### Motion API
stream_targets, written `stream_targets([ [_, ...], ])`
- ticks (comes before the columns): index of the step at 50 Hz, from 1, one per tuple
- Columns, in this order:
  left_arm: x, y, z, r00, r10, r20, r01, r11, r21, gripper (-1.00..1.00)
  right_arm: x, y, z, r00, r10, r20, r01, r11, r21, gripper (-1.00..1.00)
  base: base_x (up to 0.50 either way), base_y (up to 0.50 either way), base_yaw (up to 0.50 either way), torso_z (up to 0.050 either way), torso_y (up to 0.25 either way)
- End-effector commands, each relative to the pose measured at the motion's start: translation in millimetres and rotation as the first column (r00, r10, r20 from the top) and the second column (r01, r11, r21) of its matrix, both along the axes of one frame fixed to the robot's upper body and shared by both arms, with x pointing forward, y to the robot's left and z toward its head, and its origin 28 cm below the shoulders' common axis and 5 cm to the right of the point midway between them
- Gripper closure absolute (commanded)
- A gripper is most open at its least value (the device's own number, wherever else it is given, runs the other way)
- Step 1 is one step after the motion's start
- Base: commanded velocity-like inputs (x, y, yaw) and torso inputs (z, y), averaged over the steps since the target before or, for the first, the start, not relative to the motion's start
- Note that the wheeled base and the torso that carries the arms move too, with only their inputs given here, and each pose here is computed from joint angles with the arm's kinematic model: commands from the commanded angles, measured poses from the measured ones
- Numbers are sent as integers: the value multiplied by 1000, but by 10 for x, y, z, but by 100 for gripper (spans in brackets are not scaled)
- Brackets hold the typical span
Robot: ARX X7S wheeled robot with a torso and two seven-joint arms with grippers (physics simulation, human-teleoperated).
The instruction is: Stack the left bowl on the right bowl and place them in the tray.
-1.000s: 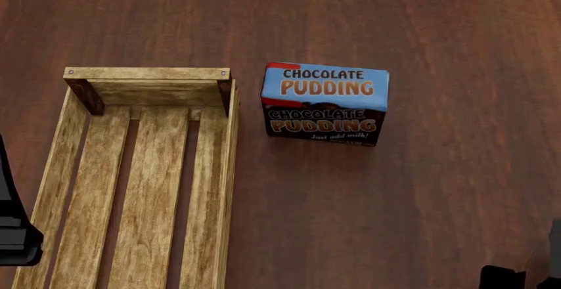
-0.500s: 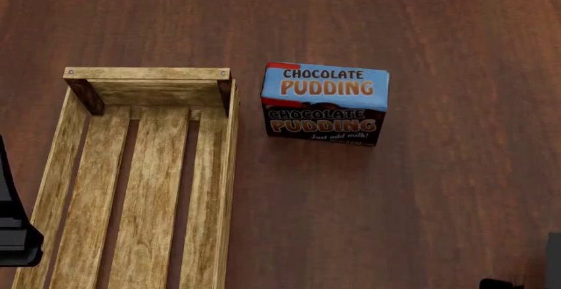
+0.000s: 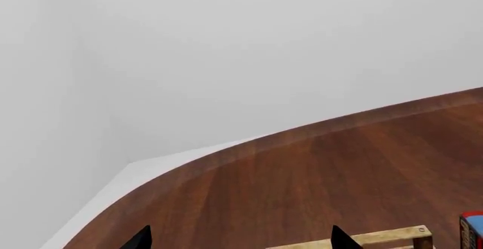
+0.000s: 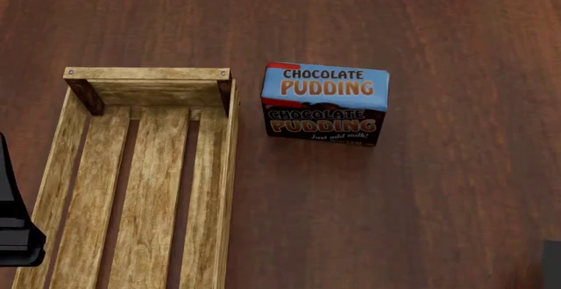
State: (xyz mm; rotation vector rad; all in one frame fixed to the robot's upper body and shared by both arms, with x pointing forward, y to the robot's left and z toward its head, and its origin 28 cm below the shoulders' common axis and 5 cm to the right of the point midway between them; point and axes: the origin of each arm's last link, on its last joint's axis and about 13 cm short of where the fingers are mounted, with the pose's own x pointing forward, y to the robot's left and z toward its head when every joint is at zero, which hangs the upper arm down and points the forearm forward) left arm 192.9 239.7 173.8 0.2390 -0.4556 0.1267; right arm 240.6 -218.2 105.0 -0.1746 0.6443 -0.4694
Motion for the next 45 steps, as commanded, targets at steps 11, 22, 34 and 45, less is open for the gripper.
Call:
stream_targets([
  [11,-14,2,9,1000,2,4,-2,1000,-3,-100,-40,48,228,998,30,50,-30,1000,-8,100,0,0,0,0,0],
  [22,-24,-2,14,1000,0,6,0,1000,-3,-100,-86,152,741,983,103,149,-91,992,-86,100,0,0,0,0,0],
  [34,-33,13,24,1000,4,11,-4,1000,-7,-100,-175,236,1055,973,133,190,-107,985,-139,100,0,0,0,0,0],
  [45,-44,16,35,1000,5,12,-5,1000,-7,-100,-186,330,1191,957,182,228,-141,972,-187,100,0,0,0,0,0],
])
